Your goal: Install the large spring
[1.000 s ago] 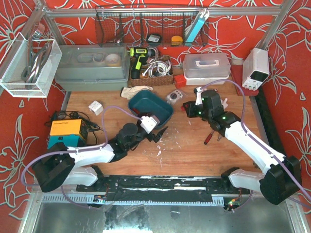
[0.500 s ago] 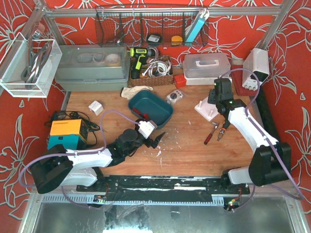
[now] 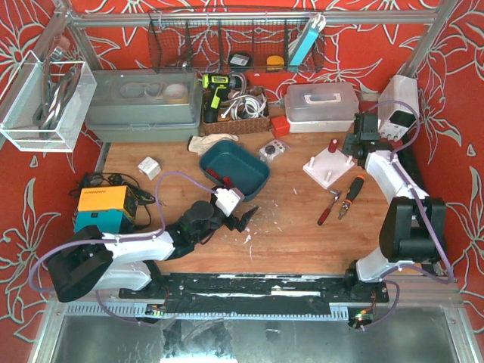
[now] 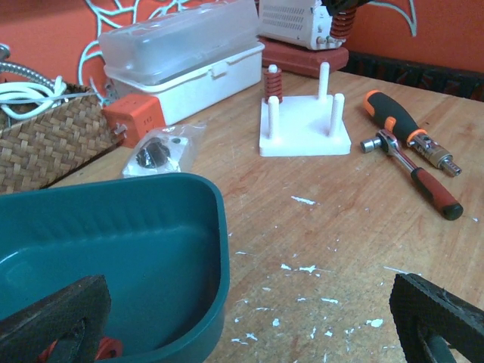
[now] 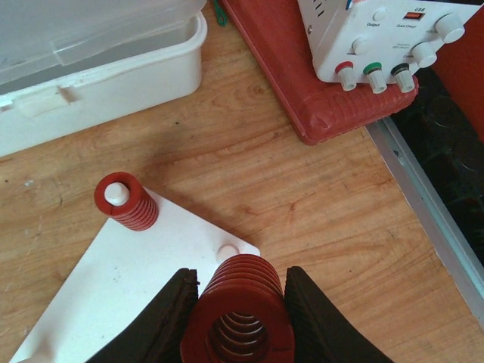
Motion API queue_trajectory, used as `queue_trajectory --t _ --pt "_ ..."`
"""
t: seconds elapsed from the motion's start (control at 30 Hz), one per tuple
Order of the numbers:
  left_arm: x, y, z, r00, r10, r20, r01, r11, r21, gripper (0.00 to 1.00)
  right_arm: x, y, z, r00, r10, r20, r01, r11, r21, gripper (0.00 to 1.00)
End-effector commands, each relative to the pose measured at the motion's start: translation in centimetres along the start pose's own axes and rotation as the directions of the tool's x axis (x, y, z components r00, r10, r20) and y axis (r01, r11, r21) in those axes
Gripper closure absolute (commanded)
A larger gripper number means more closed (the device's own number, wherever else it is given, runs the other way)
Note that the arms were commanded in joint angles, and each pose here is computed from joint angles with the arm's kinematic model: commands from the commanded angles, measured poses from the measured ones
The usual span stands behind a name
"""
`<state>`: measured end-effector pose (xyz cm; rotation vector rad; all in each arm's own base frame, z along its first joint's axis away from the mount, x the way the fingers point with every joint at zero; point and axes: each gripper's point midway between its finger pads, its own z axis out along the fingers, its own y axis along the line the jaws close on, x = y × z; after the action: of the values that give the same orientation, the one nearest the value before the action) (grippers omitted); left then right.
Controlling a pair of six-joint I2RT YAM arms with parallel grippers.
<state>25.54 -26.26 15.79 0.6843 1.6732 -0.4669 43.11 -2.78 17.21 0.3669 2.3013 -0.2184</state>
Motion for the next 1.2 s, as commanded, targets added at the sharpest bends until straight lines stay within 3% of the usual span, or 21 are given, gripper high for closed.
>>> queue_trajectory --t 0.0,0.5,1.17 --pt "-1.3 -0.2 -0.2 0.999 -0.015 0.039 0.015 1.0 0.006 0.0 -1.6 -0.2 0.1 1.0 -0.009 0.001 0.009 1.0 -0.019 1.0" --pt "-1.2 -0.3 -0.1 0.999 -0.014 0.036 0.014 1.0 0.01 0.0 0.0 -0.5 2.7 0.991 -0.026 -0.131 0.021 0.999 -0.033 1.0" --pt "-1.1 -0.3 -0.2 0.999 -0.009 0.039 0.009 1.0 0.009 0.0 0.8 0.3 6.0 0.986 0.029 -0.165 -0.051 0.99 -0.131 1.0"
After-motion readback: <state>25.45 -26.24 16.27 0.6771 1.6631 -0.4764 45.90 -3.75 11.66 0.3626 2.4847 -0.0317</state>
